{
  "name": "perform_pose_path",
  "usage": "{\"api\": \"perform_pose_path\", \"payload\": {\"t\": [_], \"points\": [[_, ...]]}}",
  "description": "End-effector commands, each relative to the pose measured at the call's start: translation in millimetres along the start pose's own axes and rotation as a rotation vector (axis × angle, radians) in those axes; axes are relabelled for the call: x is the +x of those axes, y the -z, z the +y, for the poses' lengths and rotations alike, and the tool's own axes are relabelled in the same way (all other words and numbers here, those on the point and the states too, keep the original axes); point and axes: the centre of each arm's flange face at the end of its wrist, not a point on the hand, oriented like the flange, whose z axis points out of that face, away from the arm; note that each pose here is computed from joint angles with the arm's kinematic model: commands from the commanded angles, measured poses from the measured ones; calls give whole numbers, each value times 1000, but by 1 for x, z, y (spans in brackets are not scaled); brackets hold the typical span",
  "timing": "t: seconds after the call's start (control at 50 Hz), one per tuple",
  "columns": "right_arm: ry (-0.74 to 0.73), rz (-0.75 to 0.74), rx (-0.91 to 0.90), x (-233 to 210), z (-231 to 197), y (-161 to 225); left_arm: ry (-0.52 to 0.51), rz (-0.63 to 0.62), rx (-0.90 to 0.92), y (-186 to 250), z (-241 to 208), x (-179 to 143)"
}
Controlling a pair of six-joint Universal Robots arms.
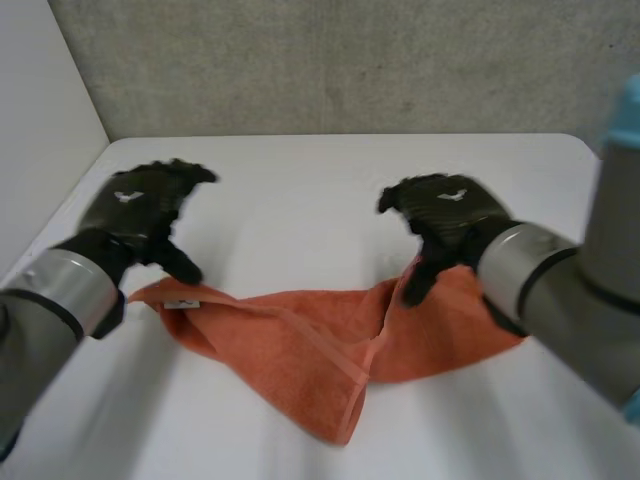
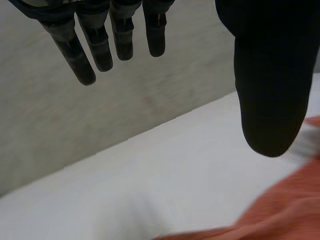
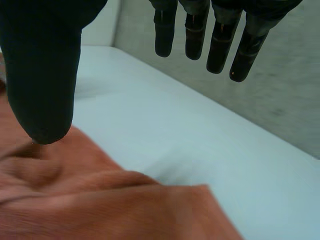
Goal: Fold the laundry
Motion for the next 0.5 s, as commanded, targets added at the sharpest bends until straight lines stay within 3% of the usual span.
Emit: {"api": "perform_pose_path", "payload": {"t": [0.02, 0.12, 0.2, 0.5], "points": [[25, 157, -51, 58, 17, 0, -226, 303, -3, 41, 14, 82], [43, 160, -98, 64, 34, 0, -343, 433, -66, 54, 44, 118], [38, 166, -115, 67, 45, -1, -378, 463, -104, 57, 60, 132], [41, 176, -165, 77, 81, 1, -397, 296, -57, 28, 77, 134]]}}
